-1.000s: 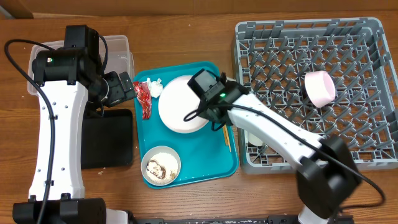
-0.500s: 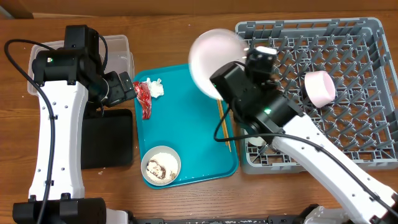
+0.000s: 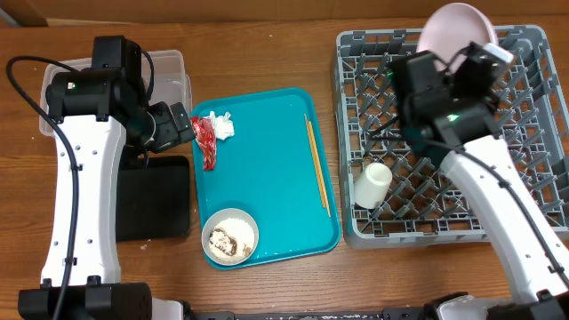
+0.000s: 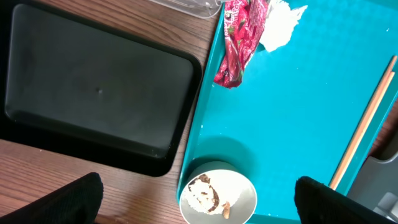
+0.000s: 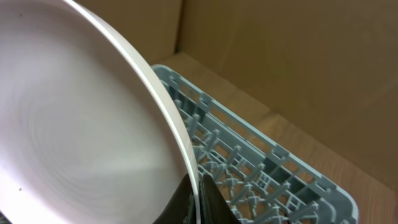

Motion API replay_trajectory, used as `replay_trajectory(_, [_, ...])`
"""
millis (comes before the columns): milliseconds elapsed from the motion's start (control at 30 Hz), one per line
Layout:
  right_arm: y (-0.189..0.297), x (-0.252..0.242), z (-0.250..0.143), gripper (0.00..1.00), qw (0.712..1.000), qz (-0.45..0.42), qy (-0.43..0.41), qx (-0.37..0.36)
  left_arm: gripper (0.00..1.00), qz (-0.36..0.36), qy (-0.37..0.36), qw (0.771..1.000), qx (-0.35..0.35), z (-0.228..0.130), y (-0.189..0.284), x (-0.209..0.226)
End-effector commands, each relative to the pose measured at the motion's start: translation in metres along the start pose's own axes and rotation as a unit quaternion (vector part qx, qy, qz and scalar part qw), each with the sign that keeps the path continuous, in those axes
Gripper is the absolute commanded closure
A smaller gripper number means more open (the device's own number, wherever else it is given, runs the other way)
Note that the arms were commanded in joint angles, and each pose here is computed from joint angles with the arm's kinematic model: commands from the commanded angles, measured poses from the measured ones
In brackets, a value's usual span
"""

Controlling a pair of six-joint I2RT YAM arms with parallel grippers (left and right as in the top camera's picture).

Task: Sort waste into correct bins and load items into the dishwasher
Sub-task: 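Lift the pink plate and carry it over the rack, then stand the plate upright at the rack's back and release it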

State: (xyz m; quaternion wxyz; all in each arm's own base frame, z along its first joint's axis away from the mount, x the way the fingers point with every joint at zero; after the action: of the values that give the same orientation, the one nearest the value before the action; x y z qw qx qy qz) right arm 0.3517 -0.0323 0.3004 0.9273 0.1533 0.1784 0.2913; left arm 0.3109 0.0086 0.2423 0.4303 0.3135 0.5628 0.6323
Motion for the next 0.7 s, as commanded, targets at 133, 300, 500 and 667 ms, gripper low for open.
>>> replay_trajectory(133, [-0.032, 0.02, -0.036, 0.96, 0.996, -0.009, 0.072, 0.059, 0.0, 0.004, 0.008, 1.0, -0.008, 0.004, 0.002, 0.0])
replay_trajectory(300, [-0.046, 0.032, -0.044, 0.96, 0.994, -0.041, 0.091, 0.041, 0.0, 0.004, 0.008, 1.0, -0.008, 0.004, 0.002, 0.0])
replay_trajectory(500, [-0.063, 0.047, -0.041, 0.96, 0.99, -0.077, 0.118, 0.003, 0.0, 0.004, 0.008, 1.0, -0.008, 0.004, 0.002, 0.0])
replay_trajectory(667, [-0.075, 0.06, -0.039, 0.96, 0.987, -0.072, 0.141, -0.004, 0.0, 0.004, 0.008, 1.0, -0.008, 0.004, 0.002, 0.0])
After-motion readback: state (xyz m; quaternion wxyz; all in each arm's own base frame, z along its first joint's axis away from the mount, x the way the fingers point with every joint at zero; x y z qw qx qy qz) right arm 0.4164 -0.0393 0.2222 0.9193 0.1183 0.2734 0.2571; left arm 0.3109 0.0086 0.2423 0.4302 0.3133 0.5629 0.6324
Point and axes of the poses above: each gripper's point midway between its finger pads, its own y axis back along the fingers, its own x axis along the line the jaws close on, z = x × y, the point moved 2 cm from there along y, back along the fingers, and after that the axes turned 2 degrees about y, right-handed, at the moved point
